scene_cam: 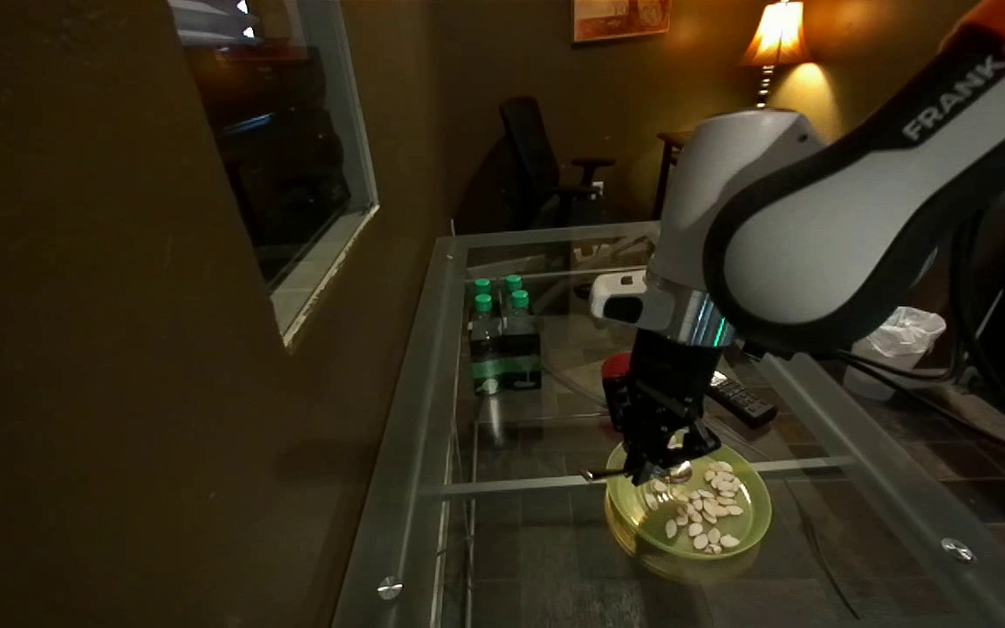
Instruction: Pick up the spoon and scoop some of the contents from the green plate and pour them in the red bowl
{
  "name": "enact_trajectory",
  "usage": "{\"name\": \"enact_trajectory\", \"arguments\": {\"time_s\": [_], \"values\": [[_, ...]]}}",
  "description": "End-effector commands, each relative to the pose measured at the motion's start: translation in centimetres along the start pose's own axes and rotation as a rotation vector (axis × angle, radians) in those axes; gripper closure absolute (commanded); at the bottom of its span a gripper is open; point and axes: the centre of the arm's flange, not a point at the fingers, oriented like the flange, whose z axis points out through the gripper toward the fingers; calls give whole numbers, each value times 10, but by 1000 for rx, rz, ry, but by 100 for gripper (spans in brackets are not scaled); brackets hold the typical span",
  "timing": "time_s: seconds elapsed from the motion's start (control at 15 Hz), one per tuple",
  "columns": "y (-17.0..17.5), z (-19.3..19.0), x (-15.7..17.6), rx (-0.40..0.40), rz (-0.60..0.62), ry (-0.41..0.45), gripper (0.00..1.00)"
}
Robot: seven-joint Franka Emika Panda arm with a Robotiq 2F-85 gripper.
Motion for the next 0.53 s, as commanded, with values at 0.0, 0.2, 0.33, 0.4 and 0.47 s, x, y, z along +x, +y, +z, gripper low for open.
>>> {"name": "enact_trajectory", "arguments": {"time_s": [0.0,0.2,0.33,0.4,0.47], "values": [[20,25,4,3,31,-52,98],[24,36,4,23,29,-91,98],[27,44,3,42,24,-126,98],[27,49,2,49,23,-147,98],[28,51,1,54,27,-166,98]]}}
